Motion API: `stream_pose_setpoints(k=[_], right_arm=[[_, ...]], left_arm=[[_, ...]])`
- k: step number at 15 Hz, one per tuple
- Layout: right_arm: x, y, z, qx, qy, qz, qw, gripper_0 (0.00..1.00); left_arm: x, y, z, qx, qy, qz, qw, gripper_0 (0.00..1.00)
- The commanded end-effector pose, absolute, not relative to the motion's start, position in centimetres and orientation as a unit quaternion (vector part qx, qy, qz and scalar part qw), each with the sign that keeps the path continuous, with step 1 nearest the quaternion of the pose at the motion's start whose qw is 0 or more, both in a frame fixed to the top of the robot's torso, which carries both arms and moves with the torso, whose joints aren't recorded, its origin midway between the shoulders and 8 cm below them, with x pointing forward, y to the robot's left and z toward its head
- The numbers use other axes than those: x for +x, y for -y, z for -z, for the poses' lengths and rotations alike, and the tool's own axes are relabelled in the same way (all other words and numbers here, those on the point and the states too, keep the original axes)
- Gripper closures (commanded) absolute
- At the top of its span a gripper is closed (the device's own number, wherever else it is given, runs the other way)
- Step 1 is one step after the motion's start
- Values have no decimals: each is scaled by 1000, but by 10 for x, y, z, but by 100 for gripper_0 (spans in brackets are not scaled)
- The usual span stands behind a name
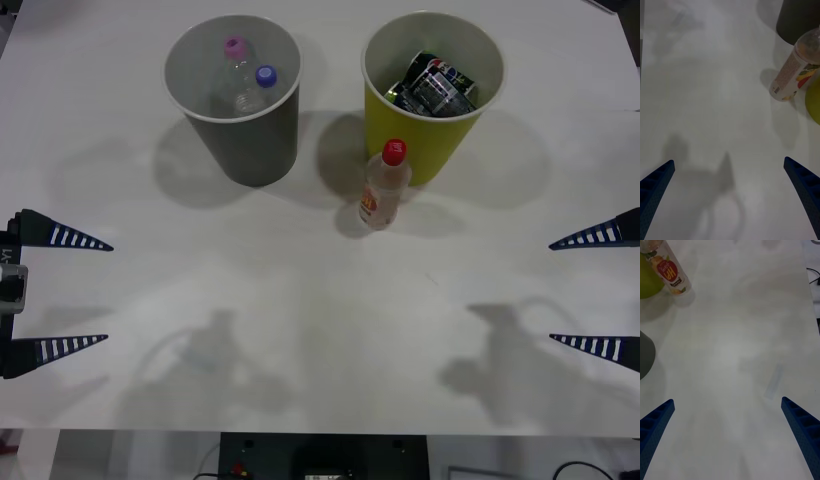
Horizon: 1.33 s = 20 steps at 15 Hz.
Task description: Put the can into the green bin and the plastic bottle into the gray bin
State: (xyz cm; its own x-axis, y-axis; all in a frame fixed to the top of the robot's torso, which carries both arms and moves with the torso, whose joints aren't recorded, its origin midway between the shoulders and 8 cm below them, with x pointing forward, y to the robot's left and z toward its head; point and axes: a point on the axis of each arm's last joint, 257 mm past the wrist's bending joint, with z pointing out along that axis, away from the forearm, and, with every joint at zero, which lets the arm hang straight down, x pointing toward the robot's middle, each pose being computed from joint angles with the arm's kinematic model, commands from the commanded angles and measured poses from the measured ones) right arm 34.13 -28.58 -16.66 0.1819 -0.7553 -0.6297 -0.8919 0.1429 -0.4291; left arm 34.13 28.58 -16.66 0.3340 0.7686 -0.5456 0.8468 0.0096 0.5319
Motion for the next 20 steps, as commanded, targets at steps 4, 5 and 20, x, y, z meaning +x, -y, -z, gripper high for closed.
stream_pose_setpoints(k=[4, 5, 20], right_arm=[[332, 284, 181, -642, -643, -99, 406, 0], [333, 284, 180, -643, -642, -96, 407, 0], [348, 223, 193, -490, -697, -100, 514, 0]], left_arm=[[341, -286, 167, 702, -575, 47, 417, 2], [341, -286, 167, 702, -575, 47, 417, 2], [341, -286, 167, 702, -575, 47, 417, 2]])
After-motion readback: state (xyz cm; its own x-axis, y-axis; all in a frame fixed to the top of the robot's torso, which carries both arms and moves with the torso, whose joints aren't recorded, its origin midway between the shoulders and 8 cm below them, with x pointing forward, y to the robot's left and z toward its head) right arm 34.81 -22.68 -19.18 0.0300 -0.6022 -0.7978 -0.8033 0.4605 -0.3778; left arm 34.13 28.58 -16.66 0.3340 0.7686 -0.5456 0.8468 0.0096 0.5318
